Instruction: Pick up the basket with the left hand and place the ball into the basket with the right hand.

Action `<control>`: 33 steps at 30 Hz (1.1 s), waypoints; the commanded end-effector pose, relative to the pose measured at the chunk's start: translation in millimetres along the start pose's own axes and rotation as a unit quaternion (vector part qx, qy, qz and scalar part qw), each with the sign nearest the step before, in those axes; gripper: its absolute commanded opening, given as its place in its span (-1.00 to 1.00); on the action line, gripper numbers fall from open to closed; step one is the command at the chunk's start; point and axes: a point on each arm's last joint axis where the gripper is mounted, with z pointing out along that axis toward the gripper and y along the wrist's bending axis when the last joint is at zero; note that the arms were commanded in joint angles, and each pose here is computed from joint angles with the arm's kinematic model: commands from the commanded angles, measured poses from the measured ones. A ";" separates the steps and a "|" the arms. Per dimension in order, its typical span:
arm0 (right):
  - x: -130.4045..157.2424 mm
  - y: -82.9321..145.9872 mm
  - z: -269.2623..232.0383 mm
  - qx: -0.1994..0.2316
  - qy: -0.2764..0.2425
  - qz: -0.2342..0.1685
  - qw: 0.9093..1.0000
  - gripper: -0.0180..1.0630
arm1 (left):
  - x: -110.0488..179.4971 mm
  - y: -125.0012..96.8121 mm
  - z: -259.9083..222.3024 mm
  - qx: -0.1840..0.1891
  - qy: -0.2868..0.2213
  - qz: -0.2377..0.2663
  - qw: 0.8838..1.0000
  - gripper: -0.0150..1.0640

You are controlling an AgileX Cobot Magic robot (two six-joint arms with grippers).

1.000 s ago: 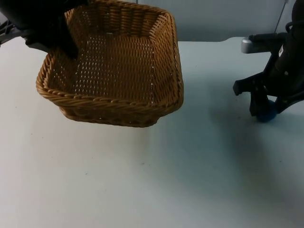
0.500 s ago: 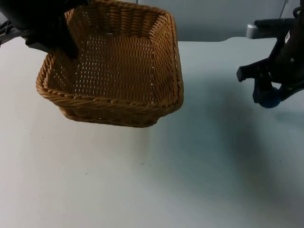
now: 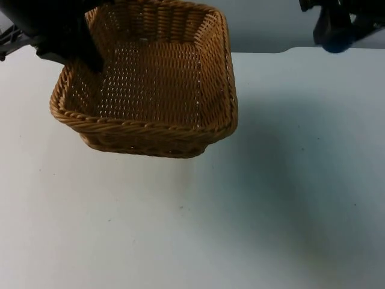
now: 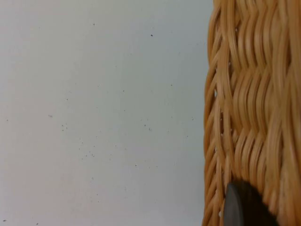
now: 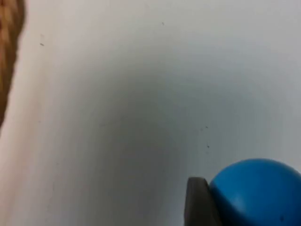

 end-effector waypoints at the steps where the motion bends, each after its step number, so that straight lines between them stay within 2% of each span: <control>1: -4.9 12.4 -17.4 -0.011 -0.027 -0.019 0.999 -0.97 | 0.0 -5.6 -3.1 0.014 -0.007 -0.006 1.000 -0.97; 6: -8.0 43.4 -30.6 -0.036 -0.044 -0.053 0.997 -0.97 | 0.0 -5.6 -3.1 0.014 -0.007 -0.006 1.000 -0.97; 7: -8.0 43.4 -30.6 -0.036 -0.044 -0.053 0.997 -0.97 | 0.0 -5.6 -3.1 0.014 -0.007 -0.006 1.000 -0.97; 8: -10.3 55.3 -35.6 -0.046 -0.055 -0.066 0.995 -0.97 | 0.0 -5.6 -3.1 0.014 -0.007 -0.006 1.000 -0.97; 12: -19.5 79.9 -50.6 -0.072 -0.092 -0.088 0.989 -0.97 | -0.1 -5.5 -3.1 0.014 -0.007 -0.005 1.000 -0.97; 16: -24.1 88.2 -55.2 -0.084 -0.119 -0.094 0.985 -0.97 | -0.1 -5.8 -3.1 0.016 -0.008 0.000 1.000 -0.97; 18: -27.0 96.1 -58.3 -0.098 -0.146 -0.099 0.979 -0.97 | -0.4 -6.2 -3.1 0.018 -0.009 0.001 1.000 -0.97; 24: -31.3 108.4 -44.8 -0.118 -0.180 -0.119 0.969 -0.97 | -1.5 -7.2 -3.1 0.023 -0.015 -0.005 1.000 -0.97; 33: -23.7 124.0 4.0 -0.132 -0.160 -0.116 0.971 -0.97 | -1.5 -7.3 -3.2 0.024 -0.015 -0.006 1.000 -0.97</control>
